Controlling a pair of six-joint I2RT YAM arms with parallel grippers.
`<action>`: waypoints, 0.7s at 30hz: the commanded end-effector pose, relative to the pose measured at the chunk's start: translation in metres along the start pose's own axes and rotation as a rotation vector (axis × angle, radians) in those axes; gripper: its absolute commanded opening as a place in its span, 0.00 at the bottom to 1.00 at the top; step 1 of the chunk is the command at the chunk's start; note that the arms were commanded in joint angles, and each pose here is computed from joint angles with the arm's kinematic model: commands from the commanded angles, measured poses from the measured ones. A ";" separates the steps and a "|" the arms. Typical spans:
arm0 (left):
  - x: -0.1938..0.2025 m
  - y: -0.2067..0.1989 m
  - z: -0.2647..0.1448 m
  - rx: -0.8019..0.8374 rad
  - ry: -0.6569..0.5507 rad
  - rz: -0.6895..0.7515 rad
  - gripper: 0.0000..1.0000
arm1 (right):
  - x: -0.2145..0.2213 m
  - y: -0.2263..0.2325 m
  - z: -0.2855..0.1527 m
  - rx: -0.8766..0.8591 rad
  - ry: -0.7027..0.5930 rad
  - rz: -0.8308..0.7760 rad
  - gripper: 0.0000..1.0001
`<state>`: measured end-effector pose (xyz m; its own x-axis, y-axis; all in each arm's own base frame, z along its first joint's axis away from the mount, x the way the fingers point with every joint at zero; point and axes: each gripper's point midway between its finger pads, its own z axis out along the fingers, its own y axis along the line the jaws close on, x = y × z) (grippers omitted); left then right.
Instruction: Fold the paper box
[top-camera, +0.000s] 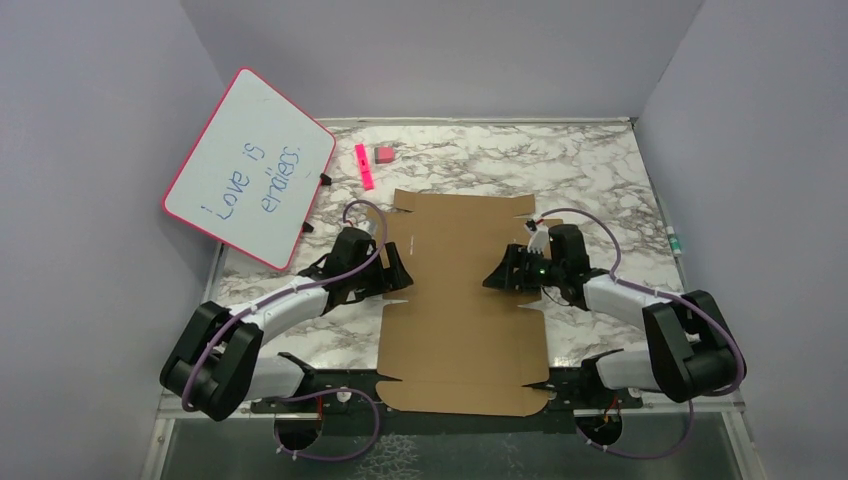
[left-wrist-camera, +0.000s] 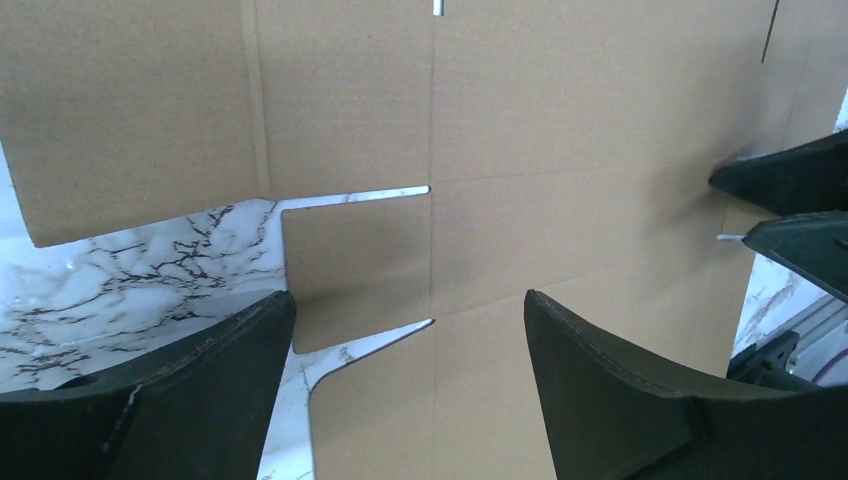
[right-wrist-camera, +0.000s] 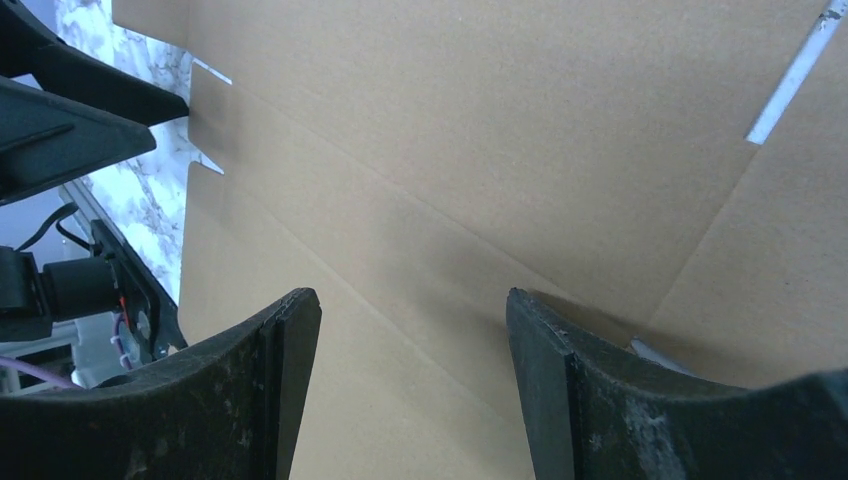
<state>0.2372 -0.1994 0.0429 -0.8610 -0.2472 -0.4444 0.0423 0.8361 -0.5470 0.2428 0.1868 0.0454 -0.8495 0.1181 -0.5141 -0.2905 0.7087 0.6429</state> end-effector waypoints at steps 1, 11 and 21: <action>0.017 -0.005 0.000 0.043 0.071 -0.034 0.85 | -0.001 -0.002 0.007 -0.009 -0.026 -0.017 0.74; 0.007 -0.034 -0.016 0.148 0.037 -0.058 0.79 | 0.009 -0.016 0.014 0.036 -0.004 0.009 0.74; 0.006 -0.059 -0.019 0.200 0.048 -0.030 0.79 | 0.008 -0.019 0.017 0.053 -0.005 0.027 0.73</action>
<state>0.2265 -0.2104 0.0594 -0.8667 -0.2730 -0.4174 0.0445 0.7913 -0.6099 0.2563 0.1922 0.0400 -0.8295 0.1435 -0.5397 -0.3007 0.6996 0.6482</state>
